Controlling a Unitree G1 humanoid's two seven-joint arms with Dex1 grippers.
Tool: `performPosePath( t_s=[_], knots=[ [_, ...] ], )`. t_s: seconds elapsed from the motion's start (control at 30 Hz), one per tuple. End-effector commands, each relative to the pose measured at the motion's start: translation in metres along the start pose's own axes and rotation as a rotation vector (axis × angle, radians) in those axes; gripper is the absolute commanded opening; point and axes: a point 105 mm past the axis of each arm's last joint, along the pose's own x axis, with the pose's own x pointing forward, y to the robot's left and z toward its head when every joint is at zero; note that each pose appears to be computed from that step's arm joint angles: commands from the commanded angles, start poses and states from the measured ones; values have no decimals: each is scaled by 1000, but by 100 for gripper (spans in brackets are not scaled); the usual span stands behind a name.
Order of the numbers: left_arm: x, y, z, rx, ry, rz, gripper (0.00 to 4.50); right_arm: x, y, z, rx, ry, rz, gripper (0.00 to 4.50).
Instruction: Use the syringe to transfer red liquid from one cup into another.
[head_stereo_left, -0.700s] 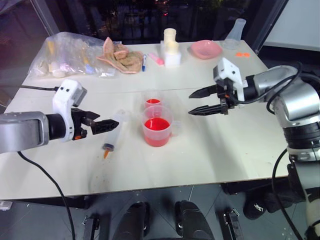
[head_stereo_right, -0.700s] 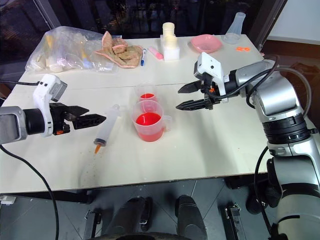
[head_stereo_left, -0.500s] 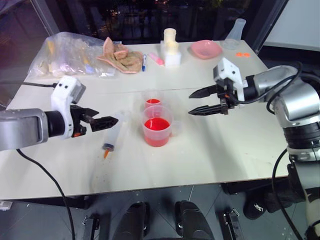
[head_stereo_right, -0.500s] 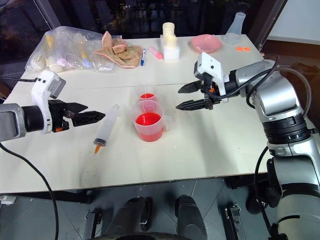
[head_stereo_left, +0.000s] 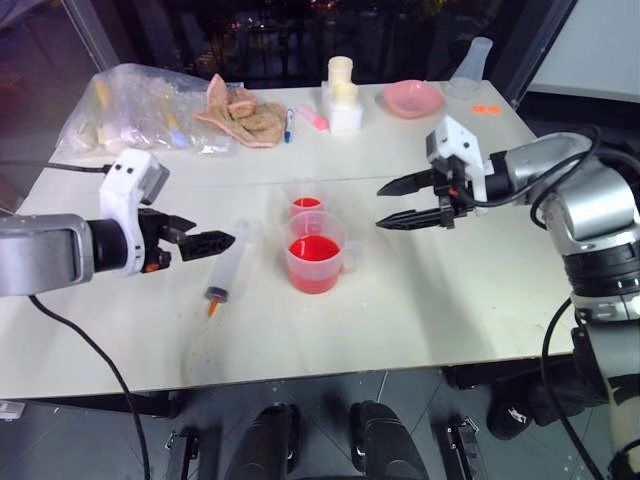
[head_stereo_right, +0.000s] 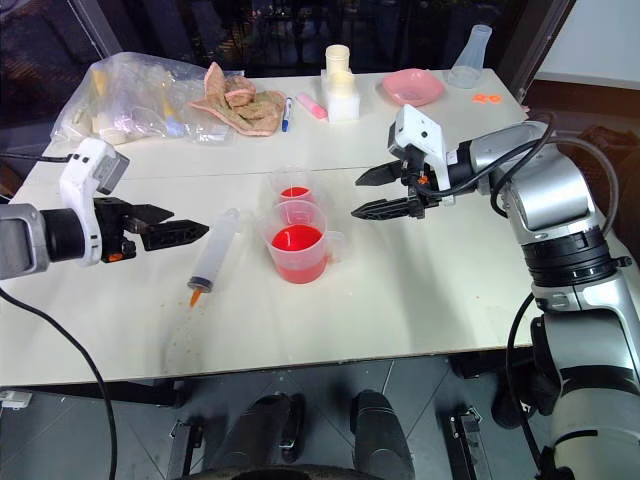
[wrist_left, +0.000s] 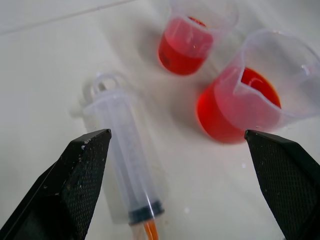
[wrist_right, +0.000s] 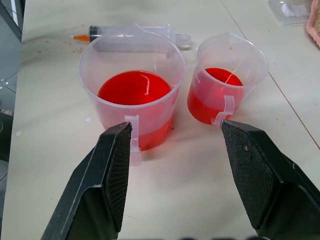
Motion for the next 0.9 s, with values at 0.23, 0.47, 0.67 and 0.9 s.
performPosePath(
  t_s=[0.23, 0.47, 0.67, 0.9],
  knots=[
    [-2, 0, 14, -13, -37, 30, 447, -7, -4, 14, -53, -35, -32, 294],
    [20, 30, 63, -10, -49, 300, 447, -5, -7, 19, -66, -36, -28, 294],
    [50, 35, 75, 3, 255, 427, 447, -7, -4, 19, -60, -28, -22, 294],
    [78, 30, 72, -120, 418, 443, 447, -7, -1, 19, -47, -24, -18, 294]
  ],
)
